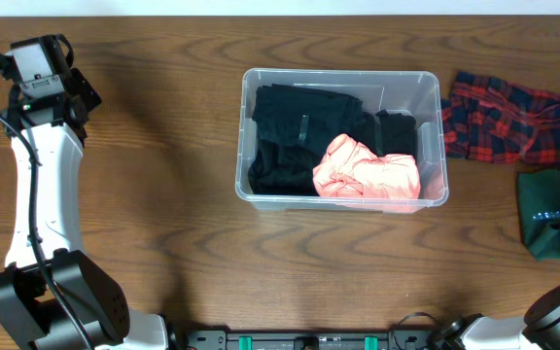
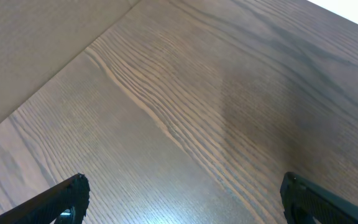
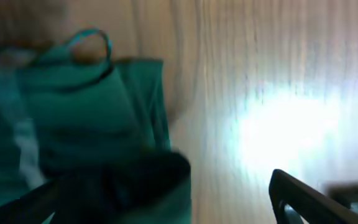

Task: Pack container
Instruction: 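Lower the right gripper onto the dark green garment and grasp it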

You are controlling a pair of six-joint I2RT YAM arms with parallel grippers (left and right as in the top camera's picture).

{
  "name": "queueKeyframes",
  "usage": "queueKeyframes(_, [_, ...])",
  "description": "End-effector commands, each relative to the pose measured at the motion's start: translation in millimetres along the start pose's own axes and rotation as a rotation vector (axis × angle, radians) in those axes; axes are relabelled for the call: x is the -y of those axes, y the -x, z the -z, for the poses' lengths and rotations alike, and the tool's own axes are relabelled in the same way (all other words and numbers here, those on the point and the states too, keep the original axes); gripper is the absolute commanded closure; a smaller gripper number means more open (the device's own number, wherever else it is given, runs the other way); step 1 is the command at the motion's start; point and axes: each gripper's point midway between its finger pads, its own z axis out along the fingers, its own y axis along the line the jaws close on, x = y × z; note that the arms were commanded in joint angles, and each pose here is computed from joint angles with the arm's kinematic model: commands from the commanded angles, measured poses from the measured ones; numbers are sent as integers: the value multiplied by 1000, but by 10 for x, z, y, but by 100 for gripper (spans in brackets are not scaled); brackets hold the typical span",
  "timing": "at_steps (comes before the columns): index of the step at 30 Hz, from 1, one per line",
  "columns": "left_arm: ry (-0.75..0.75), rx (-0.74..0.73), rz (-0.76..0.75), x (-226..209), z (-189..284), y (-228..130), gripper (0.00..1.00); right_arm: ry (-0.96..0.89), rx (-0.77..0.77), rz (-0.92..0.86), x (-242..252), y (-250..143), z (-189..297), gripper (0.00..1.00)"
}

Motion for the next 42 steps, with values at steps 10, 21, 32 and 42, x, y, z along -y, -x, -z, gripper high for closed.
queueKeyframes(10, [12,12,5,-38,31,41,2,244,-27,130,-316,-196,-276,11])
queueKeyframes(21, [12,12,5,-38,31,41,2,222,-33,131,-236,-280,-380,7])
queueKeyframes(32, [12,12,5,-38,31,41,2,231,-23,129,-228,-309,-440,5])
queueKeyframes(42, [12,12,5,-38,31,41,2,198,-4,70,-138,-319,-514,4])
